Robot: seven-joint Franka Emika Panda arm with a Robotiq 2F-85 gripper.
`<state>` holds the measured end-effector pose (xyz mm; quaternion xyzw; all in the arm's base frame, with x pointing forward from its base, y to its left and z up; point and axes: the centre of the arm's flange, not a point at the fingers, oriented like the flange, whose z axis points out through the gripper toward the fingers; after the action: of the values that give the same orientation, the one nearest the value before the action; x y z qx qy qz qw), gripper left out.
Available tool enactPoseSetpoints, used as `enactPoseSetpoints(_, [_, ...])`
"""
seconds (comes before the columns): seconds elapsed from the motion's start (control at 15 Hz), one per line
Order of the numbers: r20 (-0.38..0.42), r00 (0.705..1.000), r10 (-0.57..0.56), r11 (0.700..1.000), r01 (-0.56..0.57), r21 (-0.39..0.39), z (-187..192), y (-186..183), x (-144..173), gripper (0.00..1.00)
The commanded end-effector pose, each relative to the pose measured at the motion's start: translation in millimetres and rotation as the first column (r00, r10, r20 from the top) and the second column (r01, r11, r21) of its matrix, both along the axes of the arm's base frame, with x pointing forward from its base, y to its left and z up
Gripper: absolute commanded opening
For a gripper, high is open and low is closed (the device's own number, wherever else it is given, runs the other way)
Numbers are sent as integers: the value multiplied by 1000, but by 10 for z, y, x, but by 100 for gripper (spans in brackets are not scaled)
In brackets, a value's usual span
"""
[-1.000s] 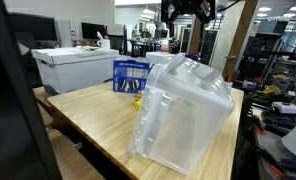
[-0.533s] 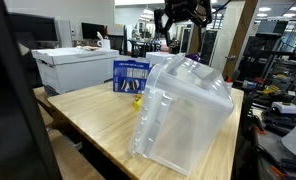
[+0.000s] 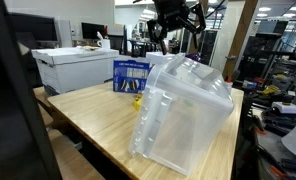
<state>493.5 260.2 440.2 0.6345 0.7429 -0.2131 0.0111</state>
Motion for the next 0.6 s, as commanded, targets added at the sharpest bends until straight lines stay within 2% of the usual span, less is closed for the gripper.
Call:
enactPoseSetpoints(0.0, [-112, 994, 16, 1000, -17, -11, -60, 40, 95, 100])
enactPoseSetpoints(0.53, [-238, 971, 6, 998, -19, -55, -254, 23, 115, 100])
